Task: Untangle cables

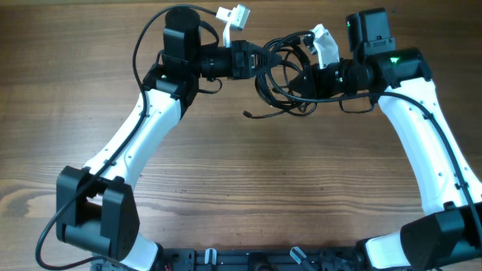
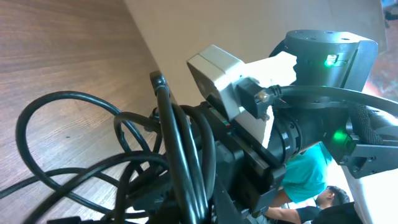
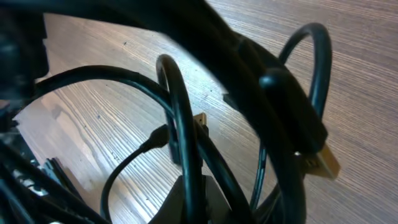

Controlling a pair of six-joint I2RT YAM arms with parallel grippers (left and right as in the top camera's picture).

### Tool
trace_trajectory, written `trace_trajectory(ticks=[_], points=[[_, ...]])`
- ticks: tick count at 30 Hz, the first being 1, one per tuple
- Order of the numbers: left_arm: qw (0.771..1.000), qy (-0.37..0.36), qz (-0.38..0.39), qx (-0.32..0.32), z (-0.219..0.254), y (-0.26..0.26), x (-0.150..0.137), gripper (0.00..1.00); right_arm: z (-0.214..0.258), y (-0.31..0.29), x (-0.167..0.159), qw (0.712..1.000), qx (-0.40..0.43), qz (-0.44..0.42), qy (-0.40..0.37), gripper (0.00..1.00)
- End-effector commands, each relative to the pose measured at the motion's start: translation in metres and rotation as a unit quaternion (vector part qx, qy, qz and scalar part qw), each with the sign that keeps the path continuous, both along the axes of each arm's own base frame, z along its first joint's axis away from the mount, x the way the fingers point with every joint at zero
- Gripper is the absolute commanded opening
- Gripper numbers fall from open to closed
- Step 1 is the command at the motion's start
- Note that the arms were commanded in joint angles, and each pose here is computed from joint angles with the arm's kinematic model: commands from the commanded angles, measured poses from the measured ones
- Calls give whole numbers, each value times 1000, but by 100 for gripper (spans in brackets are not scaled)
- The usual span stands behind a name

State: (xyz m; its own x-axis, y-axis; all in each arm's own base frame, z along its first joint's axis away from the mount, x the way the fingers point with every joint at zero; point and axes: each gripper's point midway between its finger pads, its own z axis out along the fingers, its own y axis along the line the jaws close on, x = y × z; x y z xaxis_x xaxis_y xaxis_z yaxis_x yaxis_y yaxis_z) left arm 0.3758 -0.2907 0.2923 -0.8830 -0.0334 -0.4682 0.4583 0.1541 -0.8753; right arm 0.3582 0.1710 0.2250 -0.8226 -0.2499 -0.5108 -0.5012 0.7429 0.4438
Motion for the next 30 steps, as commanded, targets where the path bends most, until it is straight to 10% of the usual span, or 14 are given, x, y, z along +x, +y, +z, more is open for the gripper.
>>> trace_trajectory(ticks=[1,13,22,30], points=[[999,3,40,16,0,11,12,4,24,1,-12,1000,27,-3,-11,4],[947,103,211,219,-99,66,36,4,71,-110,-28,973,37,-228,-5,4],[945,91,223,221,-98,78,45,4,35,-252,-55,797,-200,-568,46,4],[957,48,231,167,-70,94,65,4,38,-272,-62,750,-227,-620,38,4]])
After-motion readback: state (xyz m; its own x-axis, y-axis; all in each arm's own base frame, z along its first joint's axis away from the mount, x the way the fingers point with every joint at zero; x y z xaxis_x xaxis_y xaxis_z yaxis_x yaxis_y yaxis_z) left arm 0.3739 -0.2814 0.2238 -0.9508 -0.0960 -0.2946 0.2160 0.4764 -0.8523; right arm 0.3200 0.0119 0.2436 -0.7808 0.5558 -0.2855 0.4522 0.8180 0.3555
